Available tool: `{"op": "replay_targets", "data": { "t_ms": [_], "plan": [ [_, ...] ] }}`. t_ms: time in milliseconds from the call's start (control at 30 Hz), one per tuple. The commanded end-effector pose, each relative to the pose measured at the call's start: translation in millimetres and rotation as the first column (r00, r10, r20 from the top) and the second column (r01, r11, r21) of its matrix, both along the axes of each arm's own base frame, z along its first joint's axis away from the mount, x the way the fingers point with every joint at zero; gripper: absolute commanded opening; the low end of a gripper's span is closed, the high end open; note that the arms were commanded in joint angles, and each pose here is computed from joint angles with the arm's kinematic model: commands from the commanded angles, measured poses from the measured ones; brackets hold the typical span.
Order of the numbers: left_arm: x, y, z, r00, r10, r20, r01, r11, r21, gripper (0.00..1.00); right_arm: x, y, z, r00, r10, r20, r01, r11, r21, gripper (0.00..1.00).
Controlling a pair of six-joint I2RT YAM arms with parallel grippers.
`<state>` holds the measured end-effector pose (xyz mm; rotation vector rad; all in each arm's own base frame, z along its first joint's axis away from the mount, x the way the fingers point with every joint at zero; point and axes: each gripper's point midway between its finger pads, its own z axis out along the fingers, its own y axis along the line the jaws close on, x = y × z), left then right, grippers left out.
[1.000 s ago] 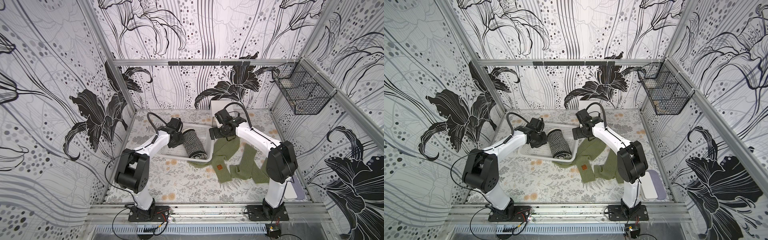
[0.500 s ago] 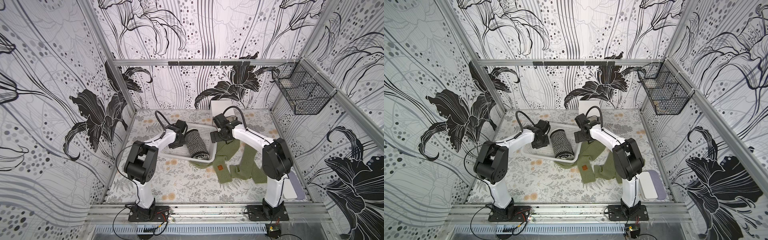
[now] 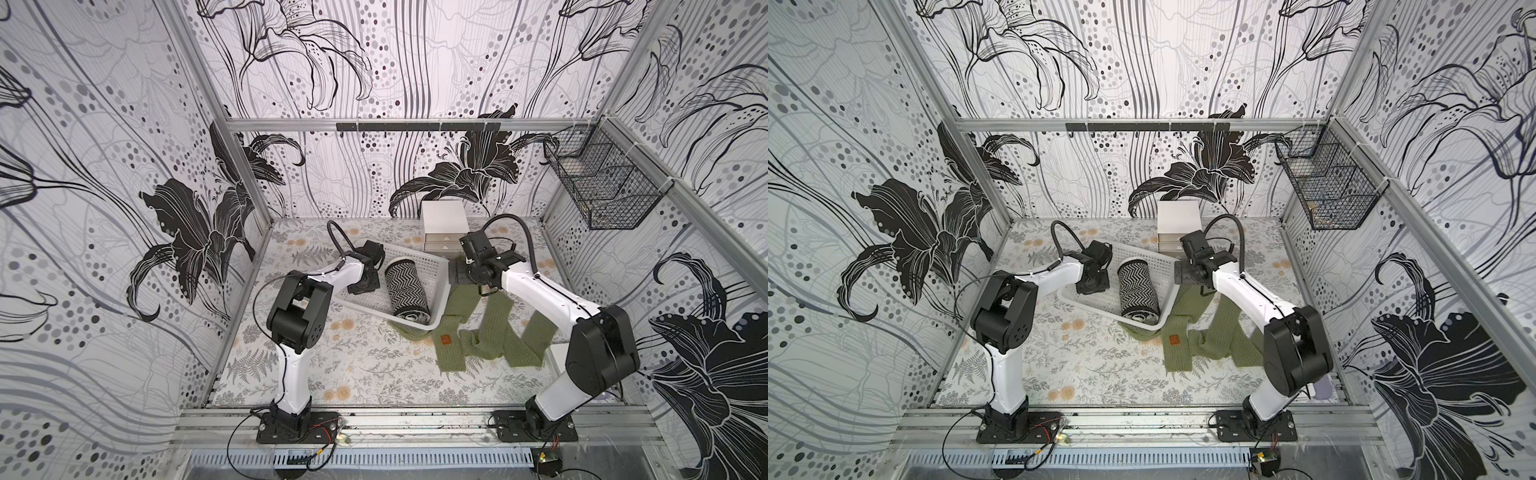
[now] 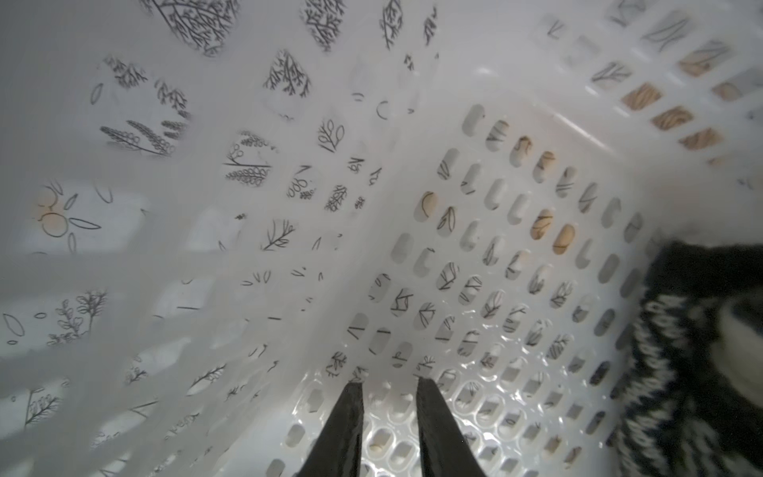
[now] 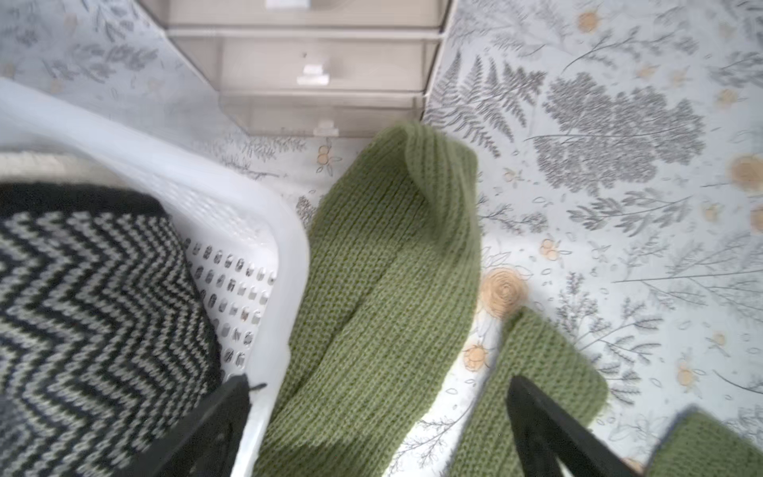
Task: Roll up the scarf and place it into the basket
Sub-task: Place the scarf in the basket, then move the basket to the center of the board.
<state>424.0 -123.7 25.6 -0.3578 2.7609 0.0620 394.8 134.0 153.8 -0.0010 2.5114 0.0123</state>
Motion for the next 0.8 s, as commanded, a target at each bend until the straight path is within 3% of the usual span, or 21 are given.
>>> {"op": "replay_targets", "data": {
  "t_ms": [0,67,200,333,500,767],
  "plan": [
    [11,-9,-1,0.999,-0.034,0.014,0.034,0.999,-0.013,0.27,-3,-22,-1,0.998,-0.062,0.005,0.062,0.998,-0.028,1.00],
    [13,-14,-3,0.999,-0.043,0.009,0.043,0.999,-0.013,0.27,-5,-26,-3,0.998,-0.064,0.019,0.065,0.998,-0.013,1.00],
    [20,-27,-7,0.997,-0.079,0.013,0.079,0.997,-0.023,0.27,-9,-39,-27,0.991,-0.087,-0.101,0.076,0.991,-0.106,1.00],
    [28,-46,-9,0.992,-0.124,0.013,0.125,0.991,-0.040,0.27,-4,-28,-58,0.985,-0.063,-0.161,0.050,0.995,-0.084,1.00],
    [30,-70,-9,0.982,-0.189,0.027,0.191,0.977,-0.095,0.27,11,17,-85,0.975,0.053,-0.217,-0.050,0.999,0.016,1.00],
    [22,-76,7,0.972,-0.232,0.036,0.235,0.966,-0.105,0.27,34,112,-81,0.953,0.229,-0.197,-0.216,0.973,0.084,1.00]
  ]
}}
